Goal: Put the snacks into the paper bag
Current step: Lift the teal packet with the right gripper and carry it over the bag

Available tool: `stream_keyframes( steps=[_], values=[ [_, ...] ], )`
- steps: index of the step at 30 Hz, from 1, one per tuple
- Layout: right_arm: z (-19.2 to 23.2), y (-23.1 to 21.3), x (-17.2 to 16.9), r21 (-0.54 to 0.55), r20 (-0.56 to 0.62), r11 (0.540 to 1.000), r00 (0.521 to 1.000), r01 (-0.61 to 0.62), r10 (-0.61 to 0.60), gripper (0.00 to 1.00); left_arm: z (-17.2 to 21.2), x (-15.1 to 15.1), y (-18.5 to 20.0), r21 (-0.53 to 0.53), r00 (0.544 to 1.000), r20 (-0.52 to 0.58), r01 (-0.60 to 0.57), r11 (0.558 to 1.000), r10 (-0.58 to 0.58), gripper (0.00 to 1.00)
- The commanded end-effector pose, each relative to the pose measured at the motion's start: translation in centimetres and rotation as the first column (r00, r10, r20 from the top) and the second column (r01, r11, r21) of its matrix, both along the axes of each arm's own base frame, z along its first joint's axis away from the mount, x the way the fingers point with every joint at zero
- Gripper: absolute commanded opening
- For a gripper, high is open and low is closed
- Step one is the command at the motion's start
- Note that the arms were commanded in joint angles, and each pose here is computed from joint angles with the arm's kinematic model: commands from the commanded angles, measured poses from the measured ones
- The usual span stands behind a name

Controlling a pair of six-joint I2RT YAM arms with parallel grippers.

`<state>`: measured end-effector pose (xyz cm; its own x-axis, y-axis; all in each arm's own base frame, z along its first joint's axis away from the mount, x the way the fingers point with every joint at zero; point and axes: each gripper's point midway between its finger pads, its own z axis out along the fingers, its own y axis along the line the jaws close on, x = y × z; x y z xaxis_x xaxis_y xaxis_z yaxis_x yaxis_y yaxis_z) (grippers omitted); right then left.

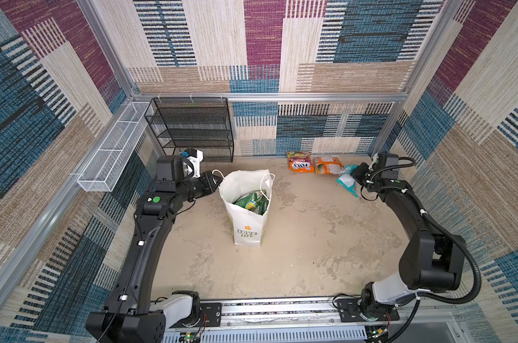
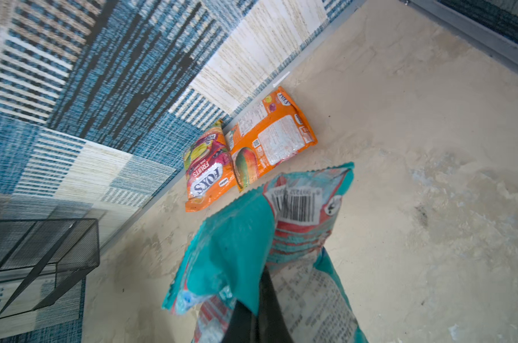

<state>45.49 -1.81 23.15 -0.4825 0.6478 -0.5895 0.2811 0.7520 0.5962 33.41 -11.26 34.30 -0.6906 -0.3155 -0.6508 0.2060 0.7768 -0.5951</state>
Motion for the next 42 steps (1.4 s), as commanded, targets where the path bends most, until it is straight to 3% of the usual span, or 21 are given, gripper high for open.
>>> stream_keyframes(
  steps=[1, 11, 23, 34, 42],
  values=[
    [3.5, 1.4, 0.0, 0.014, 0.108, 0.999, 0.993, -0.041, 0.04, 0.0, 1.0, 0.4, -0.3, -0.023, 0.999, 0.041, 0.014, 1.0, -0.013, 0.01],
    [10.8, 6.4, -2.1, -0.015, 0.248, 0.988, 0.957, -0.152, 0.151, 0.0, 1.1, 0.3, -0.3, -0.026, 0.999, 0.045, 0.015, 1.0, -0.014, 0.01],
    [20.6, 15.8, -5.8, -0.077, 0.421, 0.927, 0.831, -0.366, 0.363, 0.0, 1.3, 0.2, -0.5, -0.032, 0.999, 0.05, 0.02, 0.999, -0.019, 0.01],
    [26.1, 27.2, -7.5, -0.13, 0.499, 0.813, 0.671, -0.568, 0.548, 0.0, 1.3, 0.2, -0.6, -0.042, 0.998, 0.051, 0.028, 0.999, -0.026, 0.01],
    [25.5, 37.2, -8.1, -0.157, 0.475, 0.688, 0.557, -0.708, 0.681, 0.0, 1.1, 0.3, -0.7, -0.045, 0.998, 0.046, 0.034, 0.998, -0.032, 0.01]
  ],
)
